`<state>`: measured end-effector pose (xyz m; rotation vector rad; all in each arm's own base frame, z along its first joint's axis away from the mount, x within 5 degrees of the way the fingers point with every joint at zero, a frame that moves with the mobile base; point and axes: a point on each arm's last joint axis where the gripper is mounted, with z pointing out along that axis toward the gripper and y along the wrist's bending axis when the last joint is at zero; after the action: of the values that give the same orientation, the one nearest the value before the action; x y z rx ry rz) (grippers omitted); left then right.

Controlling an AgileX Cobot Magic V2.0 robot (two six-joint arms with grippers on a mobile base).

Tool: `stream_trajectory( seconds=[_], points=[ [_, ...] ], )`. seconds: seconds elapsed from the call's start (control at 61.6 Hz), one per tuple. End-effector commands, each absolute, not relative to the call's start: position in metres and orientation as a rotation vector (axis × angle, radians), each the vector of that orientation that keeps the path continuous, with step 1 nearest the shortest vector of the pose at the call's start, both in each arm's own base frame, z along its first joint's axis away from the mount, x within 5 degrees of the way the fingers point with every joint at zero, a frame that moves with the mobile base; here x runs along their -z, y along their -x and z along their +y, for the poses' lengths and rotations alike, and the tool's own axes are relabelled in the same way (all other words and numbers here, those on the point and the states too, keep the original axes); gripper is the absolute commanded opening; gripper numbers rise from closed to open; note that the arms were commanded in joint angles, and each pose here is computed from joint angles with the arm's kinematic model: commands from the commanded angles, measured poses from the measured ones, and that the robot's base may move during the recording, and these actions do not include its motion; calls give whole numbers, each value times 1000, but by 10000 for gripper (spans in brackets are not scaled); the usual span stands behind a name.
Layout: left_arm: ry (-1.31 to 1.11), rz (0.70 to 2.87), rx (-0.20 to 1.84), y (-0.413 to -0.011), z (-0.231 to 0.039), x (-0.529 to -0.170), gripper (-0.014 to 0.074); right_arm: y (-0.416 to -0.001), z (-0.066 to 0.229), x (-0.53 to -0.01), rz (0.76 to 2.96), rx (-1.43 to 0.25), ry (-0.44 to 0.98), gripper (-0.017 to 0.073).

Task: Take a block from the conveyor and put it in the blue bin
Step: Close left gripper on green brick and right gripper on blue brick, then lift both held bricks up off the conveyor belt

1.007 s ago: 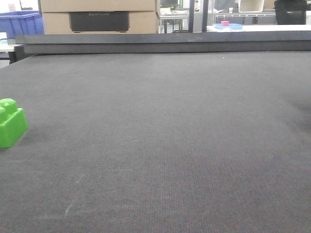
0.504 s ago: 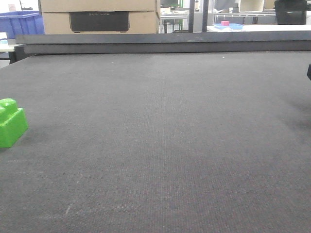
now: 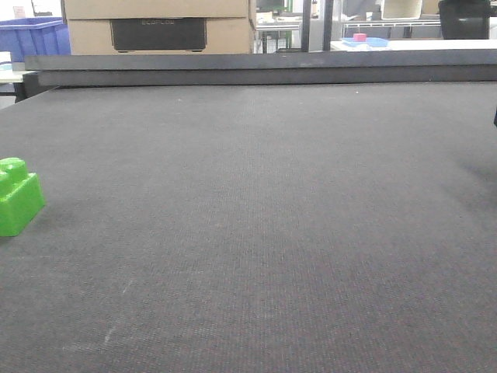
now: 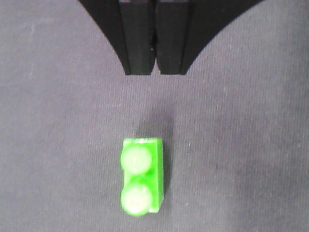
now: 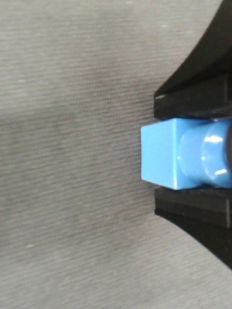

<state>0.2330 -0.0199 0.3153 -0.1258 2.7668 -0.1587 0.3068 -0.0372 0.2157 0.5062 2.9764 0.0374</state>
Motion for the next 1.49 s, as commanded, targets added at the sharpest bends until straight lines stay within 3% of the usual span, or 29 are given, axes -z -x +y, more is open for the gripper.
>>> stream_trajectory(
  seconds=[0.0,0.162,0.292,0.39,0.439,0.52,0.699,1.235,1.365,1.478],
  points=[
    [149,2743,177,-248,-21,-321,-111,-303,-38,-224,2975,-21,-488,-162],
    [143,2764,176,-270,-24,-315,-93,-294,-37,-245,2913,-24,-477,-162],
    [84,2775,186,-281,-37,-303,101,-290,-37,-259,2854,-26,-467,-162],
    [16,2753,189,-289,-52,-296,320,-289,-37,-261,2837,-27,-464,-162],
    [-1,2754,195,-292,-58,-292,388,-289,-36,-261,2840,-29,-466,-162],
    [15,2780,185,-297,-62,-283,426,-288,-36,-261,2846,-29,-467,-162],
    [121,2844,35,-310,-54,-258,424,-288,-36,-260,2853,-29,-468,-162],
    [116,2910,4,-330,-57,-217,418,-288,-36,-260,2852,-32,-469,-162],
    [110,2897,2,-332,-57,-216,340,-288,-36,-260,2851,-41,-474,-162],
    [90,2896,-3,-334,-57,-214,185,-288,-32,-261,2847,-97,-500,-162]
  ],
)
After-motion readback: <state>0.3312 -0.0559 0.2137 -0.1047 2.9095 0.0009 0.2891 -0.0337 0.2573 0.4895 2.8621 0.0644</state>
